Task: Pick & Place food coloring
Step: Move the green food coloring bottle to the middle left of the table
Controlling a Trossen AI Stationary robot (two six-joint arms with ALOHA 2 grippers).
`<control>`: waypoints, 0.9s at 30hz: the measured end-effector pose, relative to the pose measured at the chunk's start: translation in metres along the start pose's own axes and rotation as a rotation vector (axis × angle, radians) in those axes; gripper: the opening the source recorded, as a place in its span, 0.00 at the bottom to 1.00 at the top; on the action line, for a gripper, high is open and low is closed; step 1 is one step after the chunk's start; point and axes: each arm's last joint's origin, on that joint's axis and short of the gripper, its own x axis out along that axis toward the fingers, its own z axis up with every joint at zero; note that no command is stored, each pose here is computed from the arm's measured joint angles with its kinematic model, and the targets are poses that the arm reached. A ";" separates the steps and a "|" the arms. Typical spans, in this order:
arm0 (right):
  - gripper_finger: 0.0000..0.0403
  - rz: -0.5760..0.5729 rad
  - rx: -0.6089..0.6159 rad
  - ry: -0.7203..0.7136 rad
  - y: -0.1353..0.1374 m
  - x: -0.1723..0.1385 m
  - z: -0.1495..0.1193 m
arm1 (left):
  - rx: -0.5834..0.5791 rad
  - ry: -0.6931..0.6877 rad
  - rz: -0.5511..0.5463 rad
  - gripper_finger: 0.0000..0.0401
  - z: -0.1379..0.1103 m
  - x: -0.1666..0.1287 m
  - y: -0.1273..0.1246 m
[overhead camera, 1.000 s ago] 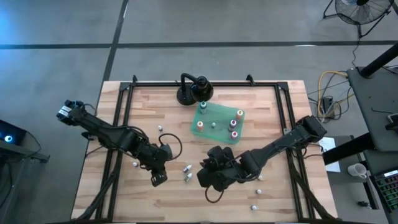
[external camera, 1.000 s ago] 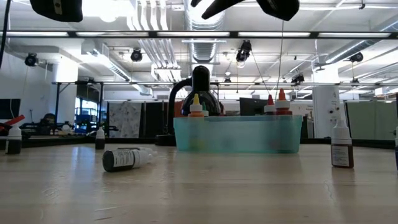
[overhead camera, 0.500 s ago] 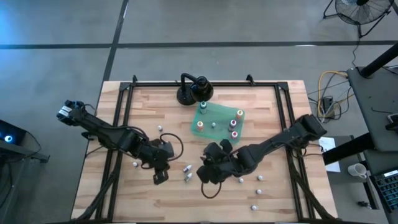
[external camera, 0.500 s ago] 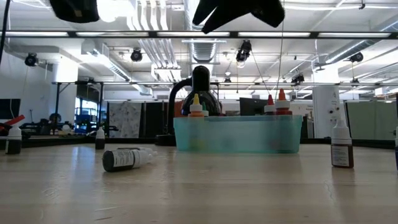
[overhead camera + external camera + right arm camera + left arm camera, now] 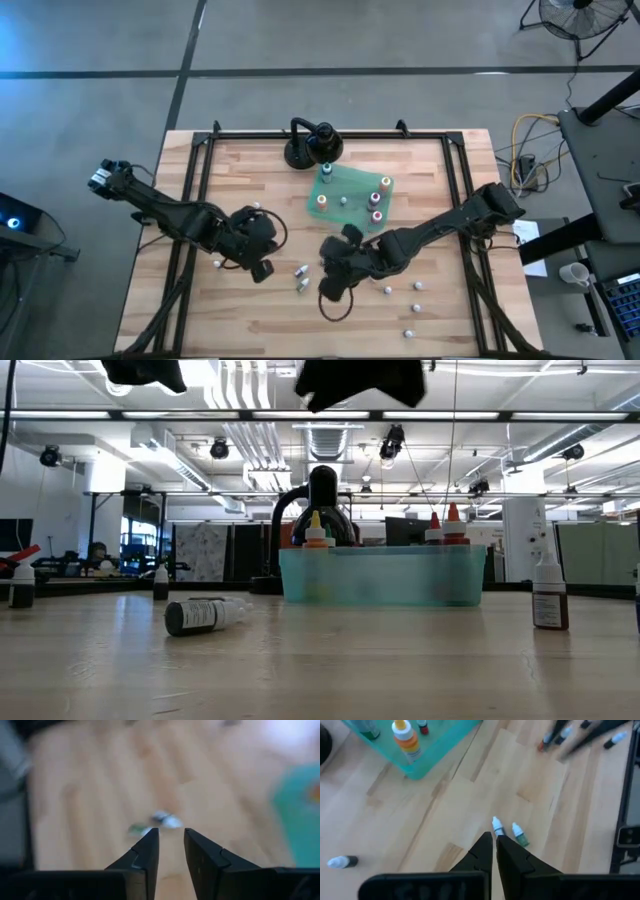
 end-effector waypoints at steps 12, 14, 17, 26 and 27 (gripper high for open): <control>0.35 0.261 -0.536 0.178 0.027 0.079 -0.027 | -0.044 -0.038 0.094 0.00 -0.021 -0.024 0.021; 0.37 0.256 -0.592 0.179 0.027 0.087 -0.025 | -0.077 -0.033 0.094 0.00 -0.028 -0.024 0.026; 0.40 0.262 -0.729 0.170 0.027 0.093 -0.021 | -0.135 -0.021 0.105 0.00 -0.040 -0.020 0.035; 0.42 0.224 -0.806 0.218 0.005 0.116 -0.015 | -0.300 -0.013 0.046 0.00 -0.066 -0.015 0.055; 0.42 0.233 -0.812 0.226 0.003 0.119 -0.015 | -0.307 -0.019 0.036 0.00 -0.067 -0.016 0.056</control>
